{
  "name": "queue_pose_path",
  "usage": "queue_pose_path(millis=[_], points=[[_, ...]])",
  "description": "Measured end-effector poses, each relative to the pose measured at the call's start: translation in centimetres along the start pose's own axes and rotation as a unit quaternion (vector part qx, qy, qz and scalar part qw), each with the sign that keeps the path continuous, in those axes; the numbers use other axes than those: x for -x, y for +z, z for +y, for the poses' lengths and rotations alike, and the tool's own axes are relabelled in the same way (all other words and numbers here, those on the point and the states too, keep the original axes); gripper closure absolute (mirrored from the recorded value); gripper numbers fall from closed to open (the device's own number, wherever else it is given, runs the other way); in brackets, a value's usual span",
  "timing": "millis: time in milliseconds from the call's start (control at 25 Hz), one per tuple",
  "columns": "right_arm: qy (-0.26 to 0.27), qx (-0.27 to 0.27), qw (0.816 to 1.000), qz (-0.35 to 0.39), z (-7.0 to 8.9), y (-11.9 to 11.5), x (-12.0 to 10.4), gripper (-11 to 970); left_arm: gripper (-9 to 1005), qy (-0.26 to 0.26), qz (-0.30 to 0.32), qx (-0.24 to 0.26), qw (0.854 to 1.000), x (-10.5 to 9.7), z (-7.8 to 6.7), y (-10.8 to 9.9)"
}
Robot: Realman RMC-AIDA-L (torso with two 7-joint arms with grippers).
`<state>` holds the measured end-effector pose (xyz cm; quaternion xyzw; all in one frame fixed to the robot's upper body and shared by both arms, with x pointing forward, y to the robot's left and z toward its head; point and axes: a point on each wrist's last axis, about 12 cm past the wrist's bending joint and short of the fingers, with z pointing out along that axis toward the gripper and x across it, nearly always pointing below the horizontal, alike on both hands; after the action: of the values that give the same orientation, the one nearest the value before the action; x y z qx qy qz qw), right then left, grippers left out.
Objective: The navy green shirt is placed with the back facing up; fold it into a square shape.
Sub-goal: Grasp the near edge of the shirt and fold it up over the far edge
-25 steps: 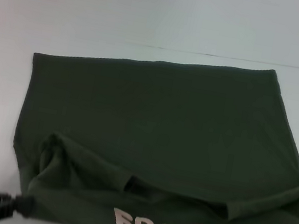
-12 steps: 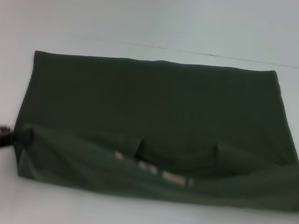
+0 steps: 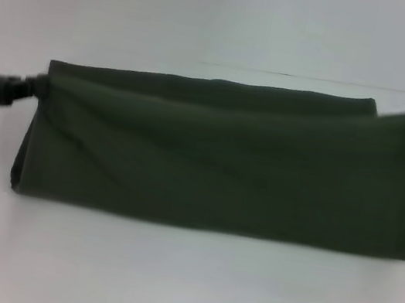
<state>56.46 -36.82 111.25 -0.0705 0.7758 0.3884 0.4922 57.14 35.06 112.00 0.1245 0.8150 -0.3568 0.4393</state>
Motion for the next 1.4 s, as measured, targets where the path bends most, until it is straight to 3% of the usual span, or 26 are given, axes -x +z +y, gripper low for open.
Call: queue_pose_path(millis=[440,880,1400], points=[[-0.022,-0.126,0.992,-0.005,-1.3,7.1,-0.5,929,960,0.049,-0.009,0.112,0.992,3.8,1.2,5.6],[-0.035,-0.153,0.987,-0.030,-1.4,8.5,0.8,930,959,0.087,-0.026,0.156,0.984,5.9,0.8,7.8],[-0.044,-0.177,0.983,-0.017,-1.4,9.9,0.4,928,959,0.096,-0.019,0.170,0.981,5.4,0.7,9.1]])
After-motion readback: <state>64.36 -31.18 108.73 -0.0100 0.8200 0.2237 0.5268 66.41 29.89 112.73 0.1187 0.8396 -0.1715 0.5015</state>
